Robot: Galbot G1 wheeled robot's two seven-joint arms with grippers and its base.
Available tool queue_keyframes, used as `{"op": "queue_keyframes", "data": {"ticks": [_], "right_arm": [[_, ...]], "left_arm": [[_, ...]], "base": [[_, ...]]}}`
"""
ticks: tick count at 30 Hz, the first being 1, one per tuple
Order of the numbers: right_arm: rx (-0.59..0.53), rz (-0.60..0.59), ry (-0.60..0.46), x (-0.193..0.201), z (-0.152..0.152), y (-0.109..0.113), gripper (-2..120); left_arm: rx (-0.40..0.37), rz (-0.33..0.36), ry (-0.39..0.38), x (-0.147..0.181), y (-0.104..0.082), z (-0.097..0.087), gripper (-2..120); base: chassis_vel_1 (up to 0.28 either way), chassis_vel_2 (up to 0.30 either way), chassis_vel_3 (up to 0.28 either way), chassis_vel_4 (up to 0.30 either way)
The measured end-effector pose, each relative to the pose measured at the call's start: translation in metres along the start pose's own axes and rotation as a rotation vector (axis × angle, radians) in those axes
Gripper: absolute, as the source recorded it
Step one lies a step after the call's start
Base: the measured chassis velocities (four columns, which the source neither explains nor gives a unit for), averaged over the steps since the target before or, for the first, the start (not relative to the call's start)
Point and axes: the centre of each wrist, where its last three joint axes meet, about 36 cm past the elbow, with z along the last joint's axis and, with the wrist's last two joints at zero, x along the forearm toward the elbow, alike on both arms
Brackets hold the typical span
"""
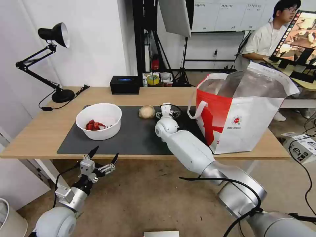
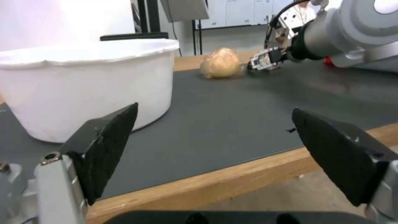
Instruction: Pick up the trash from the table and place it into the takeout bag.
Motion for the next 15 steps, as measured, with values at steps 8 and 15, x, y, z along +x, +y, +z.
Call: {"op": "queue_keyframes", "data": {"ticks": [8, 15], "right_arm": [[-0.007, -0.008, 0.011, 0.0006, 0.0001, 0.0035, 100], [-0.011, -0.008, 0.015, 0.0009, 0.0009, 0.0036, 81]], "left_arm": [[0.001, 0.002, -0.003, 0.0007, -0.0021, -0.0008, 100], [0.003, 0.006, -0.004, 0.0016, -0.0041, -0.0016, 100]], "base": [[0.000, 0.000, 0.000, 0.000], [0.000, 0.000, 0.000, 0.000]]}}
